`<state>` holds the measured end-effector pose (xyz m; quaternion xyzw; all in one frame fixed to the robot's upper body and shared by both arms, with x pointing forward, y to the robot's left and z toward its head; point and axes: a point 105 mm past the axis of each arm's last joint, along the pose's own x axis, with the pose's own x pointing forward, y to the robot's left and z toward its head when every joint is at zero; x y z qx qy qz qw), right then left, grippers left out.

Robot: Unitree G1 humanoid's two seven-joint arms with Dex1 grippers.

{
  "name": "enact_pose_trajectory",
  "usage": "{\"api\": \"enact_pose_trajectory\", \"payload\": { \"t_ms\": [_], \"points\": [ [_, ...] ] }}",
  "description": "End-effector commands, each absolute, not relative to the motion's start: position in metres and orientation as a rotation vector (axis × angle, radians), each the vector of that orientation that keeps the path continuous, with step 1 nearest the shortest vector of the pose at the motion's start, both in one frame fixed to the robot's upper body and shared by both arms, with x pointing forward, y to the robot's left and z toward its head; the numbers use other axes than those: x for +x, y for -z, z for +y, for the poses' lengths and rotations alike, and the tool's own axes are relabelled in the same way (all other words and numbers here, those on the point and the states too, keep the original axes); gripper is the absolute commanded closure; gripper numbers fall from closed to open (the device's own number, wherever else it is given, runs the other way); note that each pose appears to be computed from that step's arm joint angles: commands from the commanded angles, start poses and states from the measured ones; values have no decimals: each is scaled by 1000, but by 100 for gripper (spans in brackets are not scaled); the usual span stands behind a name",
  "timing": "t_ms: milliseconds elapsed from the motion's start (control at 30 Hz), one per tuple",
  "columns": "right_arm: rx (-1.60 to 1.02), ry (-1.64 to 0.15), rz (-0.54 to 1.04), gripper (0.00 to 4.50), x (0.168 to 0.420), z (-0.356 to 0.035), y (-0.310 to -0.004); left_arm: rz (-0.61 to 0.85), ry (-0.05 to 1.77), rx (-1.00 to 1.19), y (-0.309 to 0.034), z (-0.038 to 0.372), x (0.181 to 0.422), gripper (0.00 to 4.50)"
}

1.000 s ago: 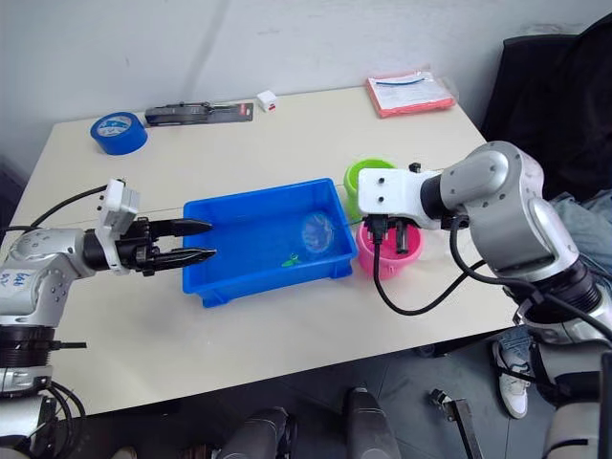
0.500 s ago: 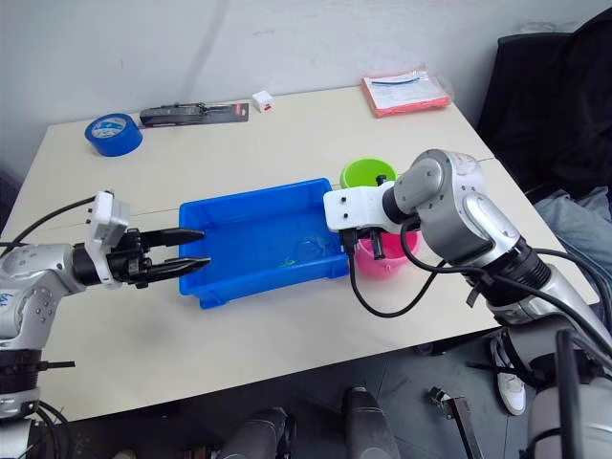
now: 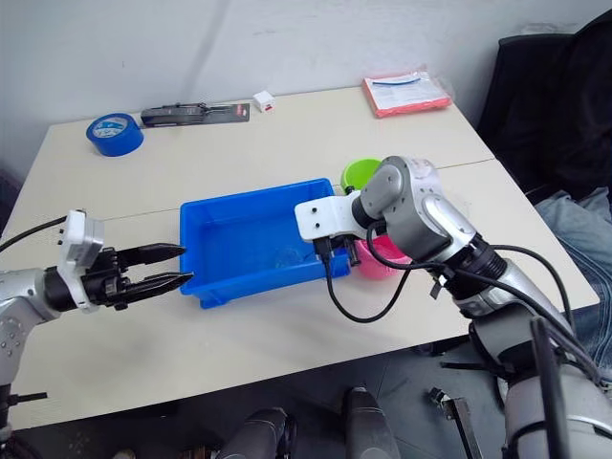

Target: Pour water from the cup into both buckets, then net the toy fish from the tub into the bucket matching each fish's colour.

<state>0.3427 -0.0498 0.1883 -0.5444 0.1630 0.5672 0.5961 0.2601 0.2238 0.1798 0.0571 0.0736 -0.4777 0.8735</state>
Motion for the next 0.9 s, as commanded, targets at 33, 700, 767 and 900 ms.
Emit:
{"api": "enact_pose_trajectory", "payload": {
  "t_ms": [33, 700, 767, 900],
  "points": [
    [-1148, -1368, 392, 372, 337, -42, -192, 114, 993, 148, -194, 223, 254, 140],
    [-551, -1258, 567, 372, 344, -46, -223, 92, 1021, 144, -198, 217, 267, 140],
    [-532, -1228, 552, 372, 348, -48, -225, 89, 1026, 147, -198, 216, 270, 140],
    [-490, -1186, 507, 372, 353, -52, -232, 74, 1038, 160, -199, 213, 274, 140]
  ]
}}
